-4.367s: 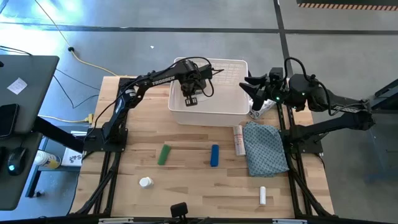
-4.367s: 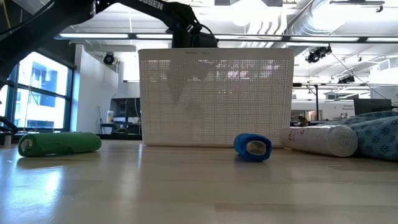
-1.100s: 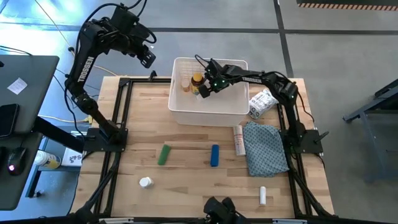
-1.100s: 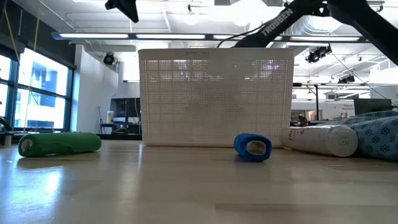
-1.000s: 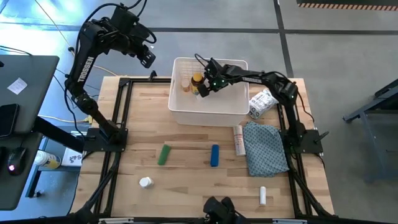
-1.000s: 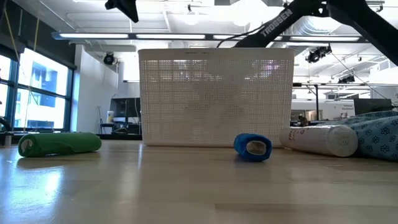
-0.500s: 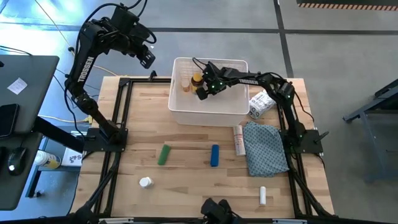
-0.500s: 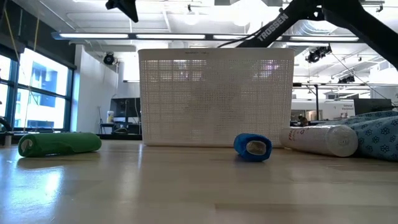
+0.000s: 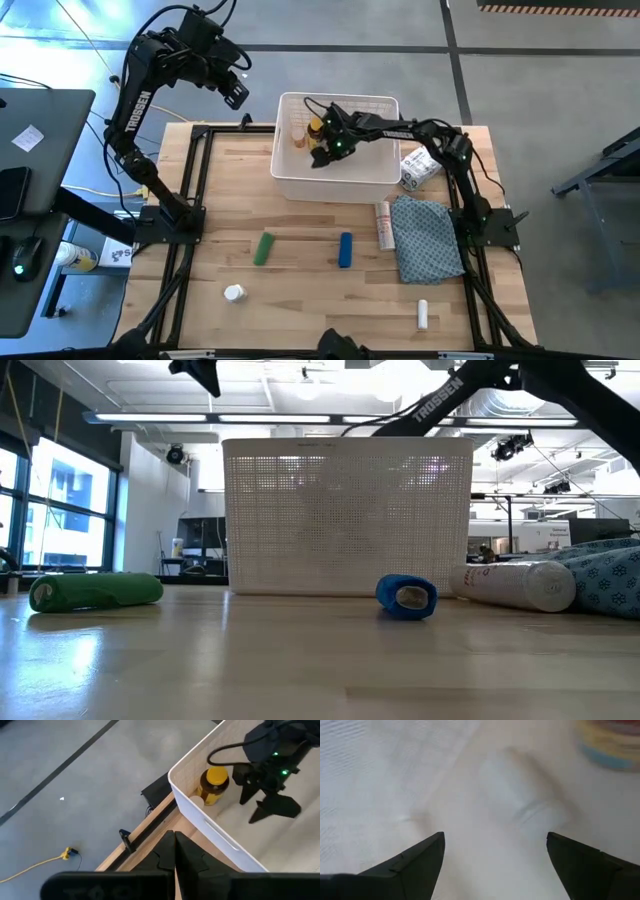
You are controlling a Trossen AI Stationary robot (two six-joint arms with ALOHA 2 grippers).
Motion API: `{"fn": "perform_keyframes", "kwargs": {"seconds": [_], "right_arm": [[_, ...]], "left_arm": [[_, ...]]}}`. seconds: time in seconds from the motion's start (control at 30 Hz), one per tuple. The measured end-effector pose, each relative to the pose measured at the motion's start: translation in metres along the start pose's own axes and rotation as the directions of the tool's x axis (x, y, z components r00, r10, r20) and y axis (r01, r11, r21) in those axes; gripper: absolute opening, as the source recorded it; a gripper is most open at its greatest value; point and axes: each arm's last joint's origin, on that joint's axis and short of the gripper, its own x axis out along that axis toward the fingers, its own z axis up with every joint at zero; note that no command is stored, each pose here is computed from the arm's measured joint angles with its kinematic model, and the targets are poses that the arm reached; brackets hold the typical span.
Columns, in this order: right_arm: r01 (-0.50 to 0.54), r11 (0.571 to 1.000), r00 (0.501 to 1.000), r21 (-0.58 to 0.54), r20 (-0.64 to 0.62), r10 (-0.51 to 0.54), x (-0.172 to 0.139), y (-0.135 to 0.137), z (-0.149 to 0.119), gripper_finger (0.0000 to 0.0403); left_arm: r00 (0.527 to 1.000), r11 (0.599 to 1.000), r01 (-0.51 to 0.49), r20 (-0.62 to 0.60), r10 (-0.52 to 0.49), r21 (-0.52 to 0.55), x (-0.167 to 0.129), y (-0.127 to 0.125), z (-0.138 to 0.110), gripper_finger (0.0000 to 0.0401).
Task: Pick & place medical supplies in basket/bin
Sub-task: Put the white medicine bottle into the white bin, then put the white bandage into the white bin
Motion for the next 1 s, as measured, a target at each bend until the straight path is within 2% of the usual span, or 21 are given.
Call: {"fn": "perform_keyframes", "kwargs": {"seconds": [0.13, 0.23, 0.43, 0.57, 0.63, 0.87, 1.0], "right_arm": [[-0.006, 0.995, 1.000, -0.104, -0.002, 0.006, 0.000, 0.013, -0.004, 0.0339], [0.063, 0.975, 0.998, -0.215, 0.031, -0.057, -0.005, 0.023, -0.007, 0.0339], [0.242, 0.869, 0.969, -0.432, 0.150, -0.195, -0.021, 0.038, -0.007, 0.0339], [0.241, 0.810, 0.971, -0.535, 0.138, -0.197, -0.016, 0.038, -0.010, 0.0339], [0.240, 0.785, 0.971, -0.571, 0.124, -0.207, -0.013, 0.036, -0.014, 0.0339], [0.238, 0.750, 0.971, -0.617, 0.146, -0.188, -0.007, 0.036, -0.014, 0.0339], [0.224, 0.724, 0.974, -0.653, 0.125, -0.189, 0.001, 0.040, -0.019, 0.0335]], "left_arm": [[1.000, 1.000, 0.000, 0.000, 0.000, 0.000, 0.000, 0.000, 0.000, 0.0031], [1.000, 1.000, 0.000, 0.000, 0.000, 0.000, 0.000, 0.000, 0.000, 0.0034], [1.000, 1.000, 0.000, 0.000, 0.000, 0.000, 0.000, 0.000, 0.000, 0.0058], [1.000, 1.000, 0.000, 0.000, 0.000, 0.001, 0.000, 0.000, 0.000, 0.0059], [1.000, 1.000, 0.000, 0.000, 0.000, 0.004, 0.000, 0.000, 0.000, 0.0054], [1.000, 1.000, 0.000, 0.000, 0.000, 0.003, 0.000, 0.000, 0.000, 0.0032], [1.000, 1.000, 0.000, -0.001, 0.000, 0.003, 0.000, 0.000, 0.000, 0.0034]]}}
